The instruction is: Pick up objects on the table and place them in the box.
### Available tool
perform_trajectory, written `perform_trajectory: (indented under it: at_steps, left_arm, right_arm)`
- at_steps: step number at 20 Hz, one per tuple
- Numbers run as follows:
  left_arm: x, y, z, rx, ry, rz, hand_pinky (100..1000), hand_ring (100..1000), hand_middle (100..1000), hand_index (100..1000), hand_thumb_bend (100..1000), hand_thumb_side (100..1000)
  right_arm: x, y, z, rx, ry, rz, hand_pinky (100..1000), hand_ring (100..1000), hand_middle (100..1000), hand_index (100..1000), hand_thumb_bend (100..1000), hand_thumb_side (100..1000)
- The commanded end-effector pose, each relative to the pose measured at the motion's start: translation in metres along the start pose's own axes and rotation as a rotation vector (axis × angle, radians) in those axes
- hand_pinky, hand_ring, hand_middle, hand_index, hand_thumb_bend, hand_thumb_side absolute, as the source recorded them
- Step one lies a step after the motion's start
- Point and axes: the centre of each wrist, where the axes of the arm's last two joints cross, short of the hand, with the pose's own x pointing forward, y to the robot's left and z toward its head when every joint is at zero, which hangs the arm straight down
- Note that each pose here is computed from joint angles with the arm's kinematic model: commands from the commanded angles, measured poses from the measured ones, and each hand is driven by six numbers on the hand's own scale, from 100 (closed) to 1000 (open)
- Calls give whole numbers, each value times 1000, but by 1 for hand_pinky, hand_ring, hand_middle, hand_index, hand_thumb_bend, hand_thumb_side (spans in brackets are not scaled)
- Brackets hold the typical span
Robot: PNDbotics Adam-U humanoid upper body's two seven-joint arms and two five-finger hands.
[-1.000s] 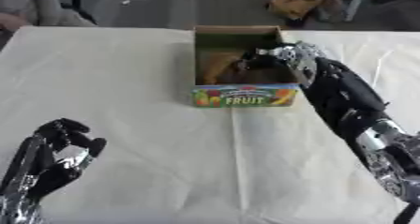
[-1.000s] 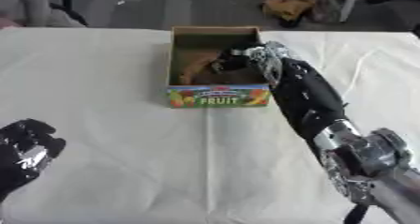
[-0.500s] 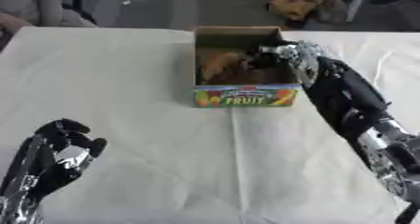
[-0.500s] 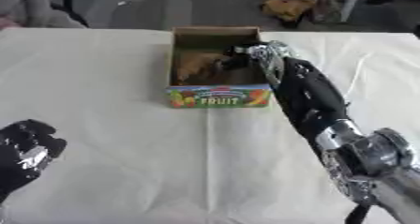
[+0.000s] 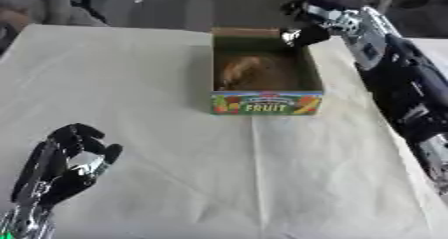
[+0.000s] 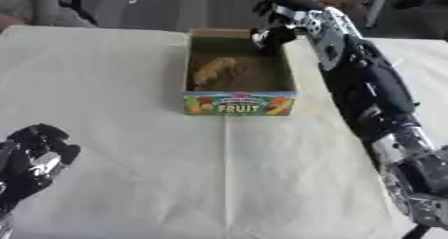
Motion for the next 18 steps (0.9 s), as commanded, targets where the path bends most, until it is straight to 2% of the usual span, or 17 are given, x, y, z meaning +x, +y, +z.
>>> perform_trajectory:
  at_steps: [1, 2, 5, 10, 15, 16, 18]
  left_arm:
    - [4, 11, 0, 24, -15, -29, 556, 511, 540, 576, 630, 383]
    - [4, 12, 0, 30, -15, -31, 556, 511, 540, 576, 630, 382]
    - [4, 14, 0, 45, -14, -33, 556, 513, 542, 577, 632, 383]
    - [4, 18, 1, 72, -11, -41, 557, 516, 545, 580, 635, 379]
    - [4, 19, 2, 89, -8, -40, 558, 519, 550, 584, 636, 379]
    - [4, 19, 2, 92, -8, -40, 558, 520, 552, 586, 637, 378]
    - [4, 19, 2, 99, -9, -37, 559, 522, 554, 588, 637, 378]
  right_arm:
    - [9, -42, 28, -225, -91, 16, 761, 775, 810, 928, 100, 227]
    - [11, -42, 37, -284, -111, -13, 746, 758, 791, 924, 100, 185]
    - [19, -37, 62, -443, -161, -136, 706, 714, 748, 904, 100, 159]
    - [26, -16, 95, -629, -199, -380, 663, 661, 702, 887, 100, 184]
    - [26, 13, 116, -727, -145, -526, 635, 625, 666, 872, 100, 262]
    - [25, 22, 119, -734, -121, -561, 628, 617, 660, 872, 100, 319]
    - [22, 42, 124, -730, -78, -623, 625, 614, 658, 872, 100, 357]
